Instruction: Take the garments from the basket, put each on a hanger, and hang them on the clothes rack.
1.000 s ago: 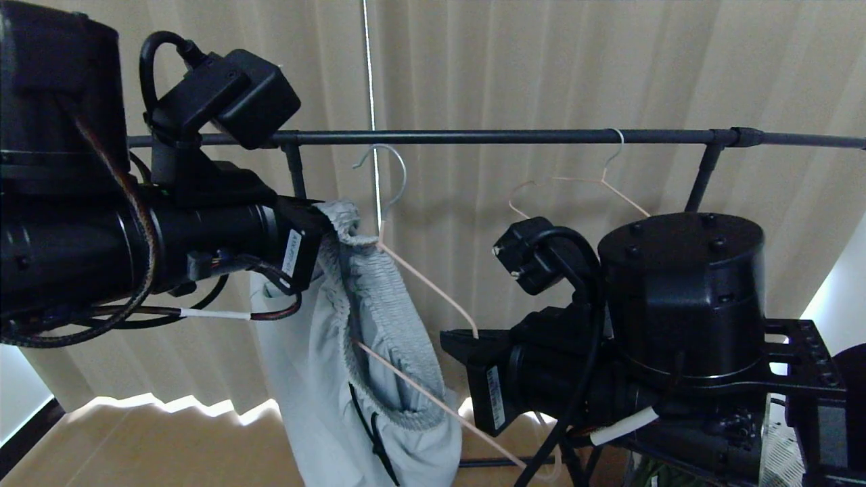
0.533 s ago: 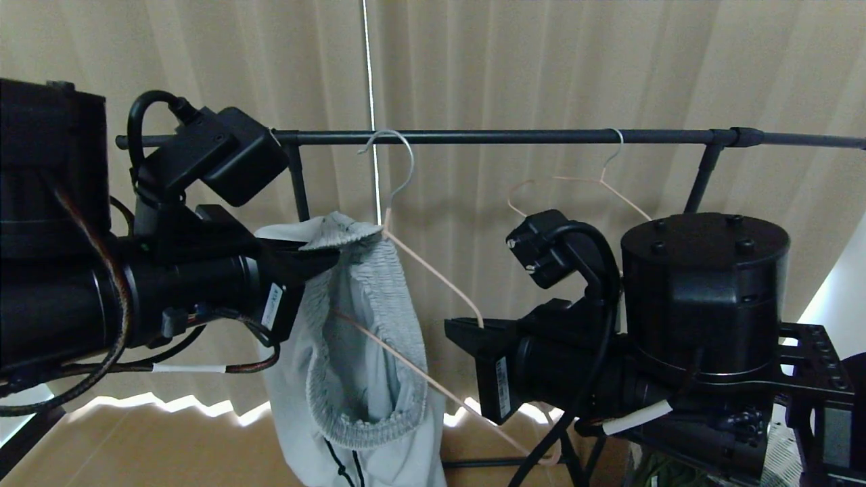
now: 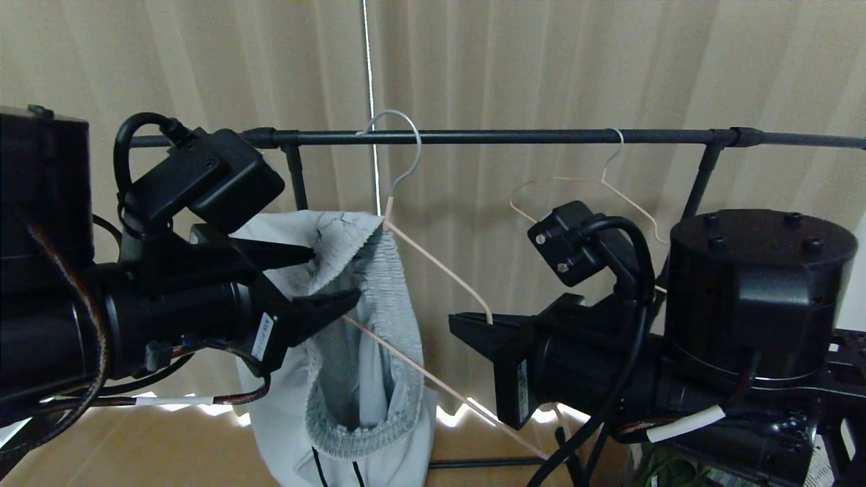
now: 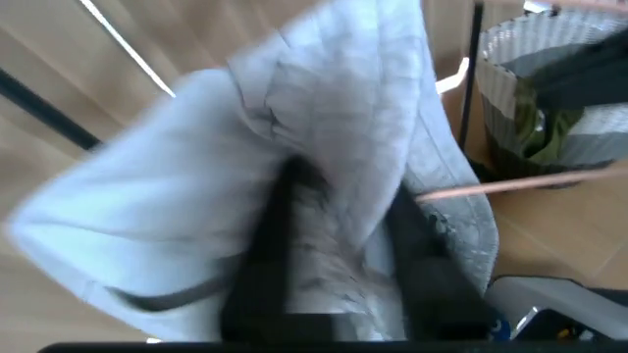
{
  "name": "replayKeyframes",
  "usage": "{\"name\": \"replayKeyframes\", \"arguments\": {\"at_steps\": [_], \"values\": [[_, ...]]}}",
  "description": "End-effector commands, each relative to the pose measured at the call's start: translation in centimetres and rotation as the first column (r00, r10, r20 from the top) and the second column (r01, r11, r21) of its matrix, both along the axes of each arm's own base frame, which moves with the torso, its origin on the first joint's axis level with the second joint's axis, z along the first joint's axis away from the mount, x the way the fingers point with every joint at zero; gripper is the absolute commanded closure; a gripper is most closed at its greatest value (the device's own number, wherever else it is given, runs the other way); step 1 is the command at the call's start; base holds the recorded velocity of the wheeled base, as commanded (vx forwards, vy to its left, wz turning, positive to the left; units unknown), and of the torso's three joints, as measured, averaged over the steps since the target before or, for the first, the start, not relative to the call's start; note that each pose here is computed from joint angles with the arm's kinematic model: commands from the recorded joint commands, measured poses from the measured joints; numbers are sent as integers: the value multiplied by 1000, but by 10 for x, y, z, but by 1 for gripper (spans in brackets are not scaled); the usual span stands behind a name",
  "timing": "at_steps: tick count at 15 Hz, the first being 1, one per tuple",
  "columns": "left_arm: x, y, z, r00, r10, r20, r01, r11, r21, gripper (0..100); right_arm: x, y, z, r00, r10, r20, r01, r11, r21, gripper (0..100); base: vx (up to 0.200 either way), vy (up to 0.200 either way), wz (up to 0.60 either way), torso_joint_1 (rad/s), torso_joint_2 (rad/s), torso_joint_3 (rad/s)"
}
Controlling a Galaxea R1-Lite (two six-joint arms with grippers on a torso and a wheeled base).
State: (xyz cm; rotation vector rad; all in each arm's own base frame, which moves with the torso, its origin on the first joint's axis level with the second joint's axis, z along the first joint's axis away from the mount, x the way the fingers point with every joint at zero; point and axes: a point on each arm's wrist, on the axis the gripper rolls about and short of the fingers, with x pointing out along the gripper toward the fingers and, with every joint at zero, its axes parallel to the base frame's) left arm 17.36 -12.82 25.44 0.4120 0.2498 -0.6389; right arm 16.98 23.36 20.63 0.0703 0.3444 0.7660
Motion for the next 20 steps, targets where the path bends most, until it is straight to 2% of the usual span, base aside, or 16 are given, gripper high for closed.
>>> {"name": "replayKeyframes", "arguments": {"at_steps": [1,4,5,8,10,12,14,17,18,19,20], "values": [[-8,5,-2,1000,-10,14,10,1000,6,0,1,-8,6,1000,-18,17,18,1000,23,100,0,0,0,0,0,0],[-18,13,-12,997,-11,70,11,1000,-12,0,11,-24,10,997,-48,66,46,998,36,100,0,0,0,0,0,0],[-24,20,-14,995,1,103,2,1000,-26,0,14,-41,14,995,-31,99,28,999,29,100,0,0,0,0,0,0],[-35,33,-11,985,-1,175,-1,1000,14,0,14,-67,16,993,-30,111,28,999,26,100,0,0,0,0,0,0],[-33,39,0,968,10,251,-23,999,49,0,10,-76,11,993,-16,118,16,1000,-1,100,0,0,0,0,0,0],[-29,39,9,952,0,305,-29,996,89,0,5,-79,7,993,45,106,-44,999,-6,100,0,0,0,0,0,0],[-25,35,14,942,-76,327,41,993,112,0,5,-80,5,992,77,104,-77,997,-11,100,0,0,0,0,0,0],[-12,26,12,928,-178,327,127,977,170,0,4,-79,4,987,132,94,-132,991,-6,100,0,0,0,0,0,0],[-10,23,12,920,-214,329,160,970,183,0,5,-78,4,986,138,92,-138,990,-6,100,0,0,0,0,0,0],[-2,18,11,902,-275,334,210,953,218,0,4,-78,3,984,155,89,-155,988,-5,100,0,0,0,0,0,0],[6,16,11,899,-283,335,207,947,245,0,4,-78,3,980,173,97,-173,985,-13,100,0,0,0,0,0,0]]}}
